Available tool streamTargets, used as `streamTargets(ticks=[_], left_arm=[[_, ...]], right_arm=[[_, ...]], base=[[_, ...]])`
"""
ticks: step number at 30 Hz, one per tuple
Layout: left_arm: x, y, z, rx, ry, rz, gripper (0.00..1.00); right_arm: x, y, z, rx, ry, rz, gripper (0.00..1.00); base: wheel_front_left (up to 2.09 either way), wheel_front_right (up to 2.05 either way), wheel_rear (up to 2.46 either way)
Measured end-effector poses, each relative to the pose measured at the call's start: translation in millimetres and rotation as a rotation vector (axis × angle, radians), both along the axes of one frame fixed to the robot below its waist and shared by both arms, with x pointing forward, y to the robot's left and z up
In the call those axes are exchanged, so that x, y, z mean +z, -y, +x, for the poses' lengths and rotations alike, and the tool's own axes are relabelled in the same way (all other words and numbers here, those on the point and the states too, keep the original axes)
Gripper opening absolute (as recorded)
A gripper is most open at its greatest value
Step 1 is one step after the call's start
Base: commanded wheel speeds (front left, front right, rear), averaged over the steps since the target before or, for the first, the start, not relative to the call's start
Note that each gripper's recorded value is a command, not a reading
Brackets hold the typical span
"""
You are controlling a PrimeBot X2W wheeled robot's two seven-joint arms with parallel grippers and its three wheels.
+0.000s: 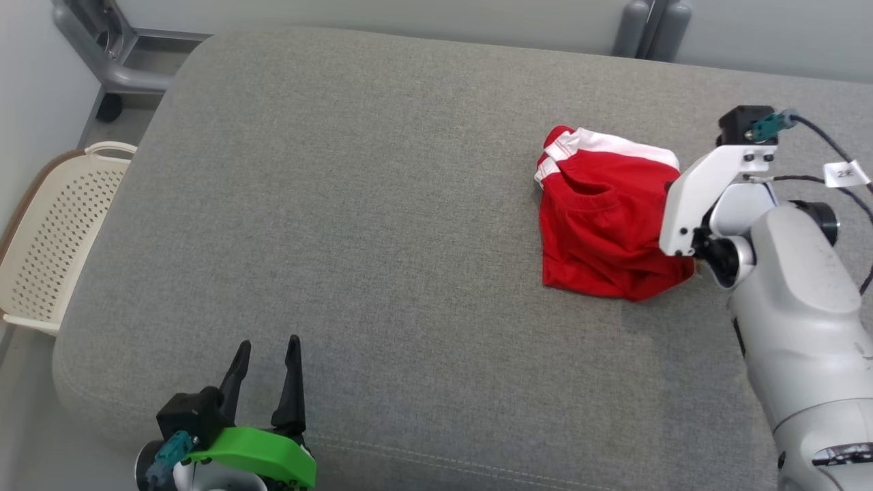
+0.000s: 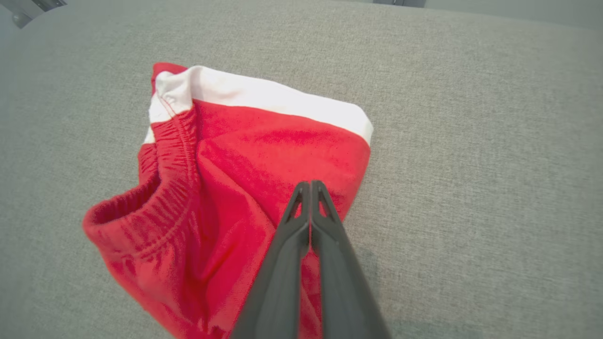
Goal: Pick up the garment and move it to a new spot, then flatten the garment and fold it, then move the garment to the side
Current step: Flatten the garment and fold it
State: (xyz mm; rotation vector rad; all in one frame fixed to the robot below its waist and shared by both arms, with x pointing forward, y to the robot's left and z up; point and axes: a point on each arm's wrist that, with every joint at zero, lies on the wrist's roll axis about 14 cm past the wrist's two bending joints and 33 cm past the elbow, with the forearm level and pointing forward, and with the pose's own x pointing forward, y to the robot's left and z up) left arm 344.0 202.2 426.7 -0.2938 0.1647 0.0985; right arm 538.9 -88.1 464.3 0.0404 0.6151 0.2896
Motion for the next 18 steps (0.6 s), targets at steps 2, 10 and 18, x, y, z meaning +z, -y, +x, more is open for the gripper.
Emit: streamTargets(ticks=[2, 10, 18], left_arm=[[-1, 0, -1, 0.000, -0.005, 0.000, 1.00], [-4, -5, -6, 0.019, -0.018, 0.001, 1.00], [-6, -15, -15, 0.058, -0.026, -0.001, 1.00]], right_arm=[[-9, -13, -7, 0.029, -0.019, 0.008, 0.00], [-24, -62, -24, 0.150, -0.046, 0.014, 0.00], [-32, -95, -37, 0.238, -0.084, 0.016, 0.00]], base=[[0.00, 0.00, 0.00], [0.00, 0.00, 0.00], [0.00, 0.00, 0.00]])
